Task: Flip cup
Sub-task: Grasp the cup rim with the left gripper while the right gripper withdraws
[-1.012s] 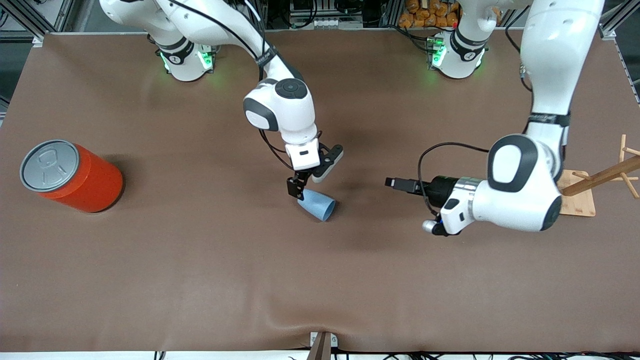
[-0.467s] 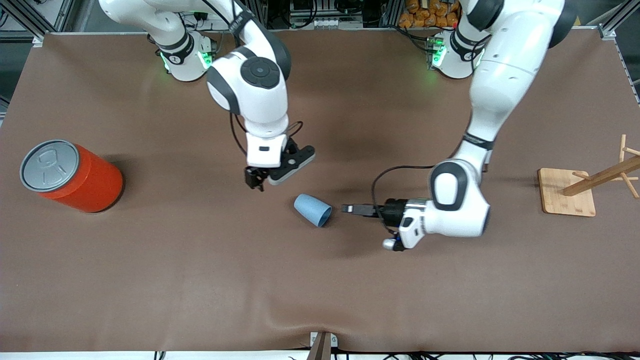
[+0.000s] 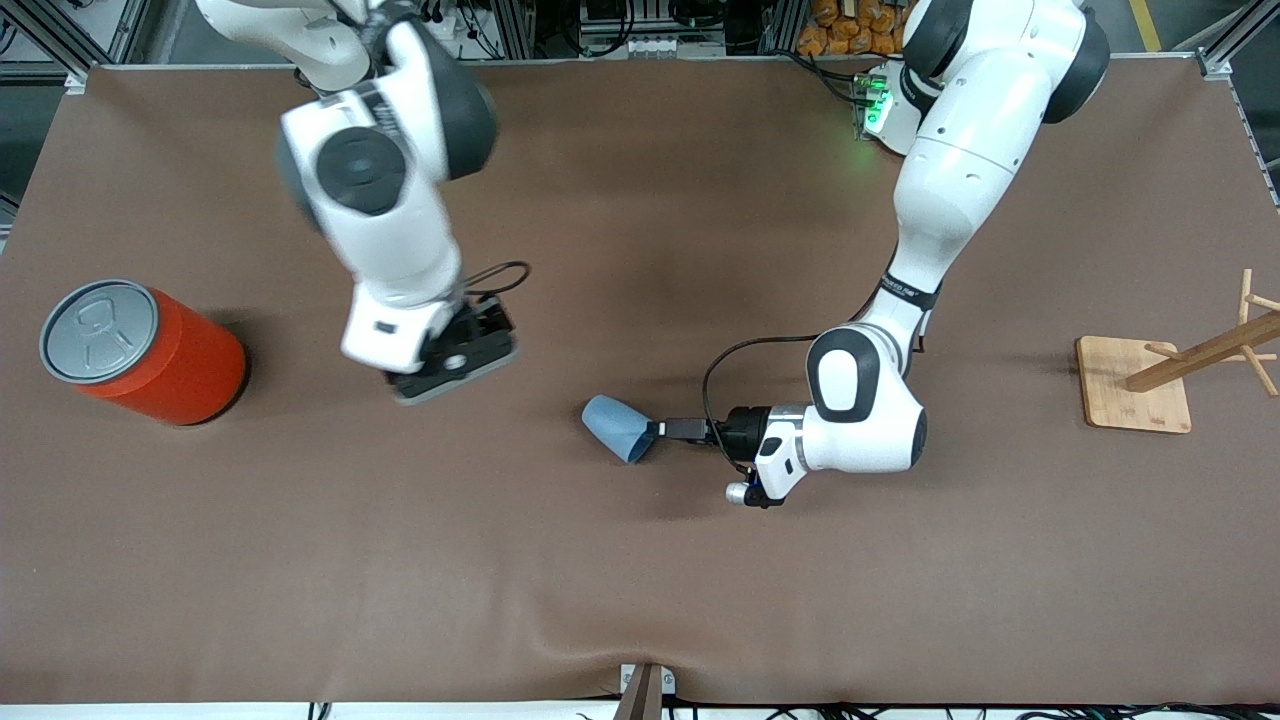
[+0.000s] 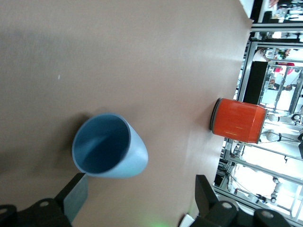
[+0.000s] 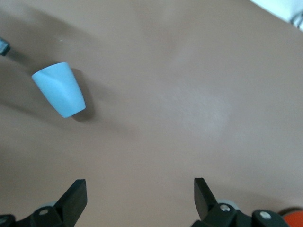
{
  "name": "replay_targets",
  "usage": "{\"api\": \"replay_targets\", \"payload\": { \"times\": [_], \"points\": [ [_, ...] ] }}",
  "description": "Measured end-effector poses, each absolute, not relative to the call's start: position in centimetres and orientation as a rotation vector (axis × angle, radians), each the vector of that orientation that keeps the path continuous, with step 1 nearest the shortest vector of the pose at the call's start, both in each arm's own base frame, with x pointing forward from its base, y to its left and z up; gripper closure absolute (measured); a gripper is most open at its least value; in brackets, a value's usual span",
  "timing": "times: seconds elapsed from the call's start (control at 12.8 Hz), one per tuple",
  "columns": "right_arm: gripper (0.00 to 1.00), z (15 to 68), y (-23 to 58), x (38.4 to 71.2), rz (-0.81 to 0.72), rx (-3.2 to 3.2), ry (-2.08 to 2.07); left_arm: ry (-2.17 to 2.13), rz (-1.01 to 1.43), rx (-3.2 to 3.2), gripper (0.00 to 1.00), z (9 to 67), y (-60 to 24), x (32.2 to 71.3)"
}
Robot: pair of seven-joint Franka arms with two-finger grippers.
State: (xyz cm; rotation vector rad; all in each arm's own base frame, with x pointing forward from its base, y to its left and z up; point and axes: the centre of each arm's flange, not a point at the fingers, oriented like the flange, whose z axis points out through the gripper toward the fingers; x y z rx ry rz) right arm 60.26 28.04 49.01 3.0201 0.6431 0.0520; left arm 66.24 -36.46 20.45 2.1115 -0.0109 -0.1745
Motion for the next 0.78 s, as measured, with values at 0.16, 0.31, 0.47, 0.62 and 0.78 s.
{"api": "replay_targets", "payload": {
  "times": [0.16,0.31,0.47,0.62,0.78],
  "points": [
    [0.00,49.6,23.7,61.3,-0.014,3.085,0.523,-0.045,-0.102,2.101,0.00,19.3,-37.3,66.3],
    [0.00,50.1,20.9,61.6,-0.059,3.101,0.454,-0.088,0.007,2.123,0.00,18.6,-38.7,66.4],
    [0.00,50.3,18.8,61.7,-0.108,3.102,0.402,-0.119,0.101,2.149,0.00,18.1,-39.9,66.5],
    [0.00,51.2,16.2,61.8,-0.125,3.108,0.341,-0.131,0.154,2.160,0.00,18.0,-41.0,66.5],
    [0.00,52.6,13.5,61.5,-0.139,3.114,0.278,-0.137,0.221,2.165,0.00,18.5,-42.3,66.8]
  ]
}}
